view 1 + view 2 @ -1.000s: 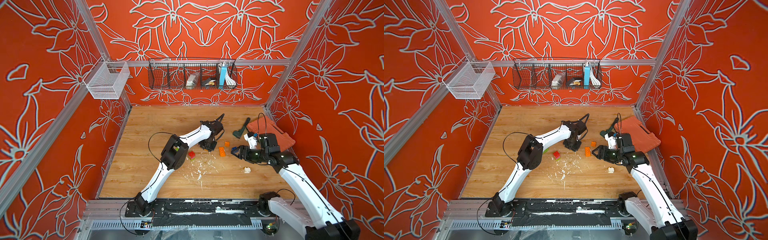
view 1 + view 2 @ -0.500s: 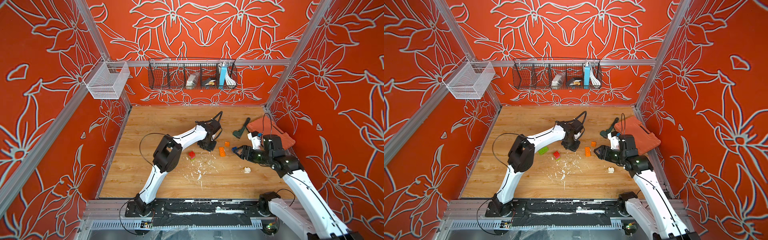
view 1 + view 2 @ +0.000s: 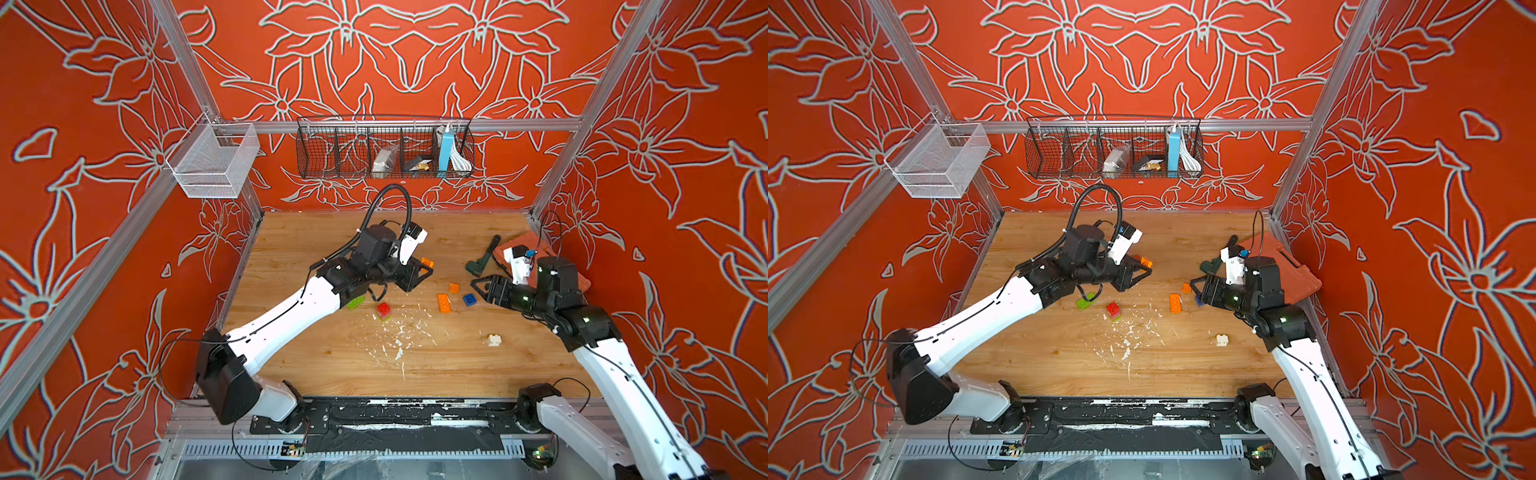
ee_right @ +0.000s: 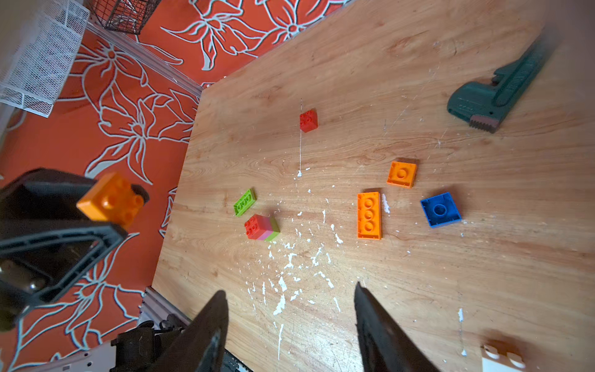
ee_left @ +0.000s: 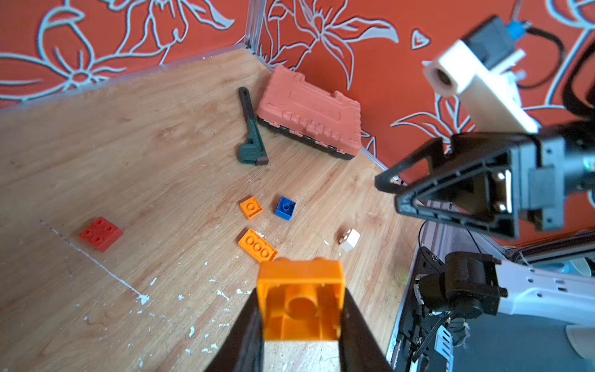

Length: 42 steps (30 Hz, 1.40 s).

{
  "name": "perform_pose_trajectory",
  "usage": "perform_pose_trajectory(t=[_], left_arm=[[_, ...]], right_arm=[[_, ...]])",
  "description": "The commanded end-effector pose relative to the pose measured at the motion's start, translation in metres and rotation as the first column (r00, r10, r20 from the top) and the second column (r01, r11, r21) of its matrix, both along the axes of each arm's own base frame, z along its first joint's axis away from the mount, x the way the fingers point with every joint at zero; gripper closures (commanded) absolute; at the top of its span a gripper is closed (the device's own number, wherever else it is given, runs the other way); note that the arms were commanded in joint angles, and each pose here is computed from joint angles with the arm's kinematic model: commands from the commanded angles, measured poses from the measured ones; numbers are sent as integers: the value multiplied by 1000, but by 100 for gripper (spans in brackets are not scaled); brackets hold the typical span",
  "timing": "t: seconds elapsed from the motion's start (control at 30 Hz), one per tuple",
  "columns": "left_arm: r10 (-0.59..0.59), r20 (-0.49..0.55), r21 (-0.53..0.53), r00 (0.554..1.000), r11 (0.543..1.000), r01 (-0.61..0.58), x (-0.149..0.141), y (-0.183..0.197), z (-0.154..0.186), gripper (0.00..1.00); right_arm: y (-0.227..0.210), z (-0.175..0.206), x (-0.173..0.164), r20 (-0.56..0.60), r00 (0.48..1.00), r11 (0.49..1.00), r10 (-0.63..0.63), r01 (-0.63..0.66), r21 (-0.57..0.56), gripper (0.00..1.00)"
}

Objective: Assemble the letter r with lego
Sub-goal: Pick up the lego brick from the center of the board.

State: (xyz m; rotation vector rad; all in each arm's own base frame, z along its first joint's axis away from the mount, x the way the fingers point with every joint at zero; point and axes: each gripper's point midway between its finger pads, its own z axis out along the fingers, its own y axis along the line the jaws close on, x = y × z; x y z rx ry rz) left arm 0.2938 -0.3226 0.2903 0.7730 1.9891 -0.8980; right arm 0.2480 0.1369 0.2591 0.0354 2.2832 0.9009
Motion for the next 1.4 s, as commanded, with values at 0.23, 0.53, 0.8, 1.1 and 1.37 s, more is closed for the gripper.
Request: perform_pose_trajectory(t=[0.23, 0.53, 0.8, 1.1, 1.37], left_arm=[[-153, 506, -60, 849, 975, 212, -62, 32, 33, 100], [-74, 743, -155, 665, 948, 279, -78, 70, 71, 100], [-173, 844, -51, 508, 917, 396, -100, 70, 96, 100], [-224, 892, 9, 394, 878, 479, -112, 64, 115, 100], [-250, 895, 43, 369, 872, 487, -113, 62, 119, 100]], right_arm=[[75, 38, -23, 63, 965, 966, 254, -257, 38, 35], [118, 91, -44, 166, 915, 864, 366, -401, 303, 26], [139, 142, -65, 251, 859, 750, 446, -512, 419, 14], [163, 168, -91, 324, 777, 656, 539, -629, 418, 5], [179, 163, -99, 293, 759, 626, 581, -647, 435, 13]])
